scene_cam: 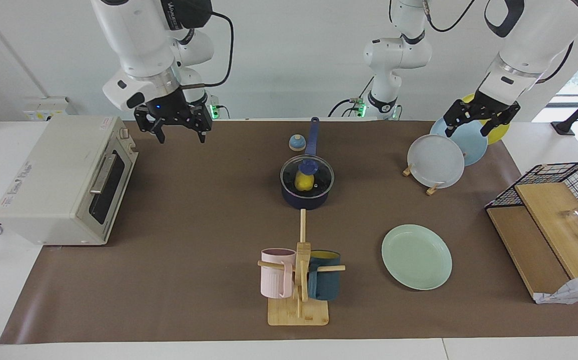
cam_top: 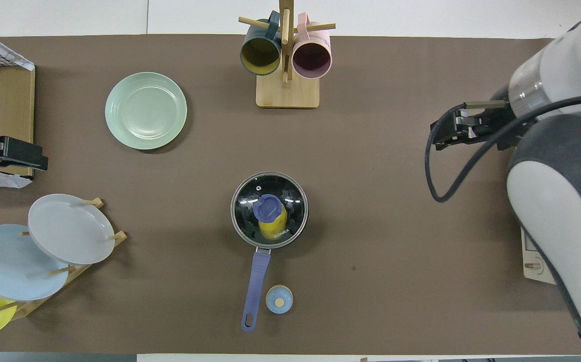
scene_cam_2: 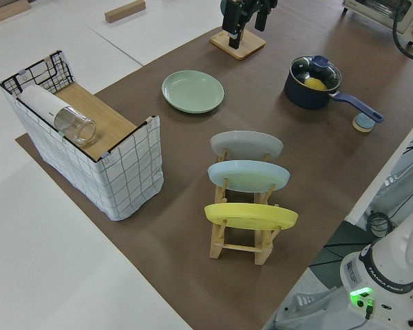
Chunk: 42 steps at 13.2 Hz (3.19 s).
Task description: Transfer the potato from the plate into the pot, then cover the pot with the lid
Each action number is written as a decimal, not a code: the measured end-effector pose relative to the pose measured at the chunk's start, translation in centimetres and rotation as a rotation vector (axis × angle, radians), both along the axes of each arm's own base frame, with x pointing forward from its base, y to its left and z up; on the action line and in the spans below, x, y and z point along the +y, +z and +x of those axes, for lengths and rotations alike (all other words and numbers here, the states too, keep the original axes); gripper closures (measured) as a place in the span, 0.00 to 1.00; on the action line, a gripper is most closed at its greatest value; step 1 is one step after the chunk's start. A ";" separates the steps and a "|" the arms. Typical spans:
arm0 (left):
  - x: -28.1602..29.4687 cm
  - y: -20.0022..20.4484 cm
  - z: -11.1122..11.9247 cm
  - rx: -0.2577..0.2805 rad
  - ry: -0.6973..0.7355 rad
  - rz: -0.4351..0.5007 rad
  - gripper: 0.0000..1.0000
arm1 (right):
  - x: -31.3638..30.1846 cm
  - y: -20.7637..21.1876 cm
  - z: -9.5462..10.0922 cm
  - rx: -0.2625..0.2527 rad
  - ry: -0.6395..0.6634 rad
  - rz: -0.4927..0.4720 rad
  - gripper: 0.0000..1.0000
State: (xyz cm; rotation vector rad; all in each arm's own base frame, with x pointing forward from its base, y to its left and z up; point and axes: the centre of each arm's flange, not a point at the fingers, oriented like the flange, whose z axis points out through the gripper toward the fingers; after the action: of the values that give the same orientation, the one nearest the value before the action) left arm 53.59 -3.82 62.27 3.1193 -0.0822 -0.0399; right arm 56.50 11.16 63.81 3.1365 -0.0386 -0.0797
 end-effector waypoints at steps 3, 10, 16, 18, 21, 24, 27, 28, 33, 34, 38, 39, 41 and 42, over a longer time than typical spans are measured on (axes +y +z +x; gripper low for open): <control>0.0 0.0 0.0 0.000 0.000 0.000 0.00 | -3.9 -1.2 -0.9 0.047 -0.011 -0.013 0.00; 0.0 0.0 0.0 0.000 0.000 0.000 0.00 | -11.1 -4.1 -1.7 0.042 -0.001 0.007 0.00; 0.0 0.0 0.0 0.000 0.000 0.000 0.00 | -11.1 -4.3 -2.0 0.049 -0.001 0.008 0.00; 0.0 0.0 0.0 0.000 0.000 0.000 0.00 | -11.1 -4.3 -2.0 0.049 -0.001 0.008 0.00; 0.0 0.0 0.0 0.000 0.000 0.000 0.00 | -11.3 -4.3 -1.9 0.045 -0.004 0.005 0.00; 0.0 0.0 0.0 0.000 0.000 0.000 0.00 | -10.7 -4.3 -1.9 0.045 0.015 -0.020 0.00; 0.0 0.0 0.0 0.000 0.000 0.000 0.00 | -10.6 -4.3 -1.9 0.044 0.016 -0.021 0.00; 0.0 0.0 0.0 0.000 0.000 0.000 0.00 | -10.6 -4.2 -1.9 0.043 0.015 -0.021 0.00; 0.0 0.0 0.0 0.000 0.000 0.000 0.00 | -10.7 -3.9 -1.9 0.035 0.015 -0.021 0.00; 0.0 0.0 0.0 0.000 0.000 0.000 0.00 | -10.7 -3.9 -1.8 0.038 0.015 -0.021 0.00; 0.0 0.0 0.0 0.000 0.000 0.000 0.00 | -11.1 -5.4 -1.2 0.068 0.008 -0.021 0.00; 0.0 0.0 0.0 0.000 0.000 0.000 0.00 | -11.2 -5.3 -1.2 0.065 0.004 -0.021 0.00; 0.0 0.0 0.0 0.000 0.000 0.000 0.00 | -11.4 -5.0 -1.2 0.059 0.002 -0.021 0.00; 0.0 0.0 0.0 0.000 0.000 0.000 0.00 | -11.4 -4.9 -1.2 0.057 0.002 -0.021 0.00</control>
State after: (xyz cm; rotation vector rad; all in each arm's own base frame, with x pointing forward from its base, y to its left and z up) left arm 53.59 -3.82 62.27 3.1193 -0.0818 -0.0399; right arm 55.30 -0.21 58.94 3.1115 -0.0361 -0.1676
